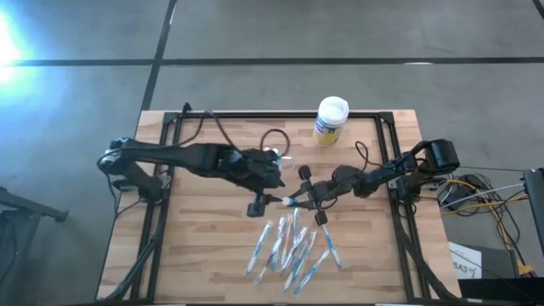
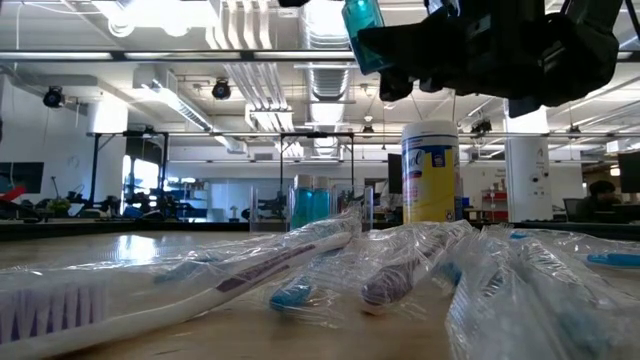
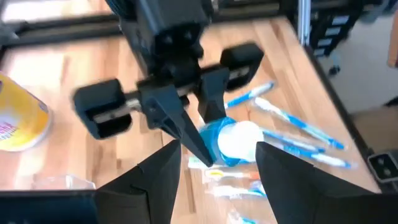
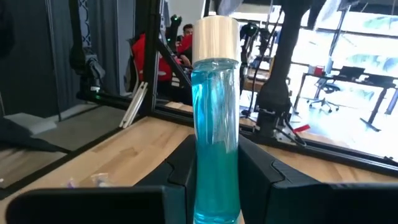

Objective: Pick & Place toothbrushing station
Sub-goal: Put the blue mouthwash into the transparent organizer

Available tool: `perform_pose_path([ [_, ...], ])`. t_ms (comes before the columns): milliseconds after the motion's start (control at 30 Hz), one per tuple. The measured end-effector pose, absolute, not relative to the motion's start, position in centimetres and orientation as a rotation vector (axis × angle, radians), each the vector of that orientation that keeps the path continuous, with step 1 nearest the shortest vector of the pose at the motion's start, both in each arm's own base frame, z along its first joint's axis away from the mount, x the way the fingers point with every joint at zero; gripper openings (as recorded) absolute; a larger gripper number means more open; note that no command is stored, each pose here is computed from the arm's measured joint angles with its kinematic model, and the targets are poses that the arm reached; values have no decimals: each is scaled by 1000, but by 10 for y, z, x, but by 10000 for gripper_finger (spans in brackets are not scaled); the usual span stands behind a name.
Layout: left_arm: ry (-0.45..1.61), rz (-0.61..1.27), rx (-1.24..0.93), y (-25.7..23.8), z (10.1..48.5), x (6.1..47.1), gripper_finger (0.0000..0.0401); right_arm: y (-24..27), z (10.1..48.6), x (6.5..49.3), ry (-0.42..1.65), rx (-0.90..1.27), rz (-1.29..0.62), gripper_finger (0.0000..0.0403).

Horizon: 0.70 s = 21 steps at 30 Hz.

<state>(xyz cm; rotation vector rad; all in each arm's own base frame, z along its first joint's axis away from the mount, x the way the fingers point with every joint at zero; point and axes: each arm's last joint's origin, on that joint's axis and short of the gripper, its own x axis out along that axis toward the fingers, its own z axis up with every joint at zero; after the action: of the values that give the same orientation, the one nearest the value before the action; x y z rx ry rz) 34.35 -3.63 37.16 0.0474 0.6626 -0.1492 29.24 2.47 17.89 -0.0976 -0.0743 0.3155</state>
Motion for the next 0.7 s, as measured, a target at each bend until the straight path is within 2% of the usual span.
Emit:
perform_pose_path([
  [267,734,-157,54,-40,365,363,214,23,174,291,-40,-91,315,73],
  [700,785,-160,111,-45,350,369,214,19,178,292,-58,-51,249,73],
])
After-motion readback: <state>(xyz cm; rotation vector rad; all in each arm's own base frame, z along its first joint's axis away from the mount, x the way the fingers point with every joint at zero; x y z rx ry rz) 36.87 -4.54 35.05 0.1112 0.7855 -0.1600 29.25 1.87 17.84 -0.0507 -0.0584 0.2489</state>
